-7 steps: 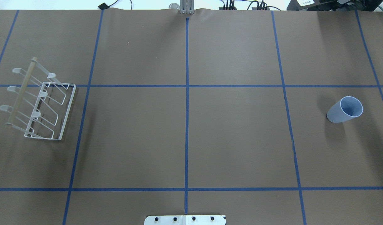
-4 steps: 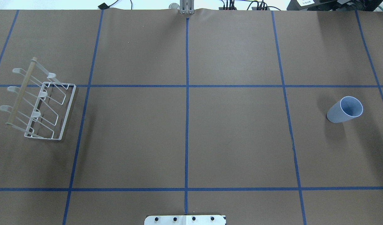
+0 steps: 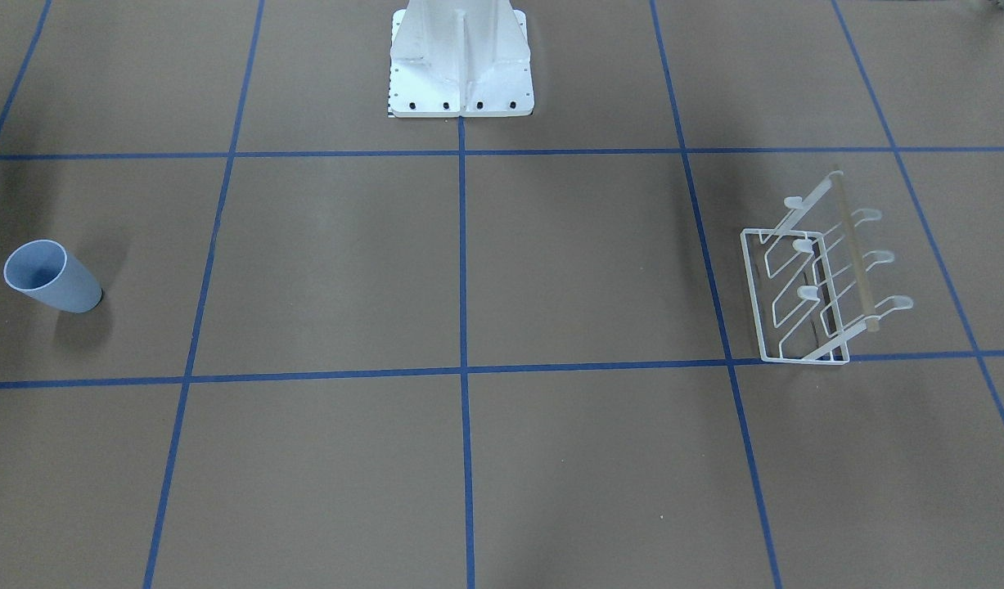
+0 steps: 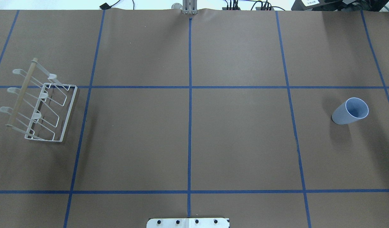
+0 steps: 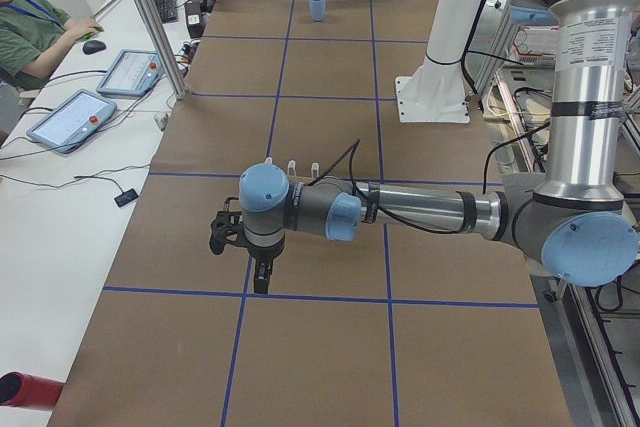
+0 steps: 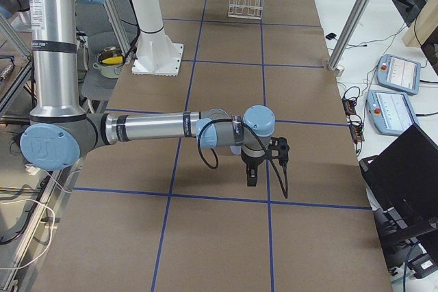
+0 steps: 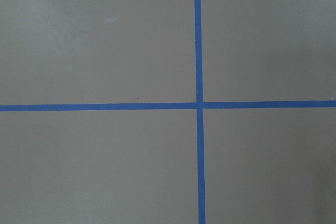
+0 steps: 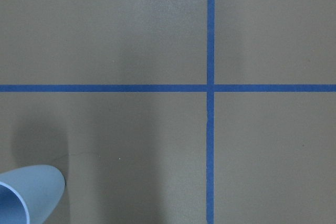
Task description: Hang cup on cup holder
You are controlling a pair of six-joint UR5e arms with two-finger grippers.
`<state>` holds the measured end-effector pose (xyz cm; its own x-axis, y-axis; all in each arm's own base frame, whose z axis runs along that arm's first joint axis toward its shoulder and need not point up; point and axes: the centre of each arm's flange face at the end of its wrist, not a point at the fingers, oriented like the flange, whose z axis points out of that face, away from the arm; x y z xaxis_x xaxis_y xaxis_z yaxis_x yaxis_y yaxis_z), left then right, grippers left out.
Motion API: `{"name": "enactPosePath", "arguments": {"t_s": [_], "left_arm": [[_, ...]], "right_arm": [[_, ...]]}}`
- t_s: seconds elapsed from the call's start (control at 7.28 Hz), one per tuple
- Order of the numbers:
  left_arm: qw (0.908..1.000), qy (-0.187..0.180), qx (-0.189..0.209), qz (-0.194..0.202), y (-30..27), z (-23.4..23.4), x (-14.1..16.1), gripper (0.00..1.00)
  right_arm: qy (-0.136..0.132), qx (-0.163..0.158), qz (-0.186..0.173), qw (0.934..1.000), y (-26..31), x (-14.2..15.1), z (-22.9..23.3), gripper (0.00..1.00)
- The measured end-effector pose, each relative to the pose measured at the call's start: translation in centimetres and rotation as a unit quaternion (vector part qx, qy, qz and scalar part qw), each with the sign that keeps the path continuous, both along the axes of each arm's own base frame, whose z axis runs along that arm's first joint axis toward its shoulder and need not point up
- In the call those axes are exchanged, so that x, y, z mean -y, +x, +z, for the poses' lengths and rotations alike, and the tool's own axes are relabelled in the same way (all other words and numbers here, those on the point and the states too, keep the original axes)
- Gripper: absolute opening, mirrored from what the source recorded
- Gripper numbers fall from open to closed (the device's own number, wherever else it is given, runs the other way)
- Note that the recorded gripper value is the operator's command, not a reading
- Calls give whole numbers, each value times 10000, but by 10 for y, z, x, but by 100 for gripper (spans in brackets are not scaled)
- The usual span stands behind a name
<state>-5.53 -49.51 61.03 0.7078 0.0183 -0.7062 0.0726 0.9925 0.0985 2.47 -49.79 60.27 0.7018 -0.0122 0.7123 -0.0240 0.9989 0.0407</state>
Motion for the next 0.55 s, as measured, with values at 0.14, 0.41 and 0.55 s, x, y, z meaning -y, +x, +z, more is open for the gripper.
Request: {"name": "enactPosePath", "arguments": {"t_s": [0.14, 0.41, 0.55], "left_arm": [[9999, 48, -106, 16, 2, -5, 1, 98], [9993, 325, -183, 44, 5, -17, 3, 98], [9990, 401, -185, 53, 6, -18, 4, 98]], "right_arm": [[165, 0, -3, 9999, -1, 10, -16, 100], [388, 58, -44, 9992, -7, 26, -40, 100], [499, 132, -151, 9986, -18, 29, -44, 100]]}}
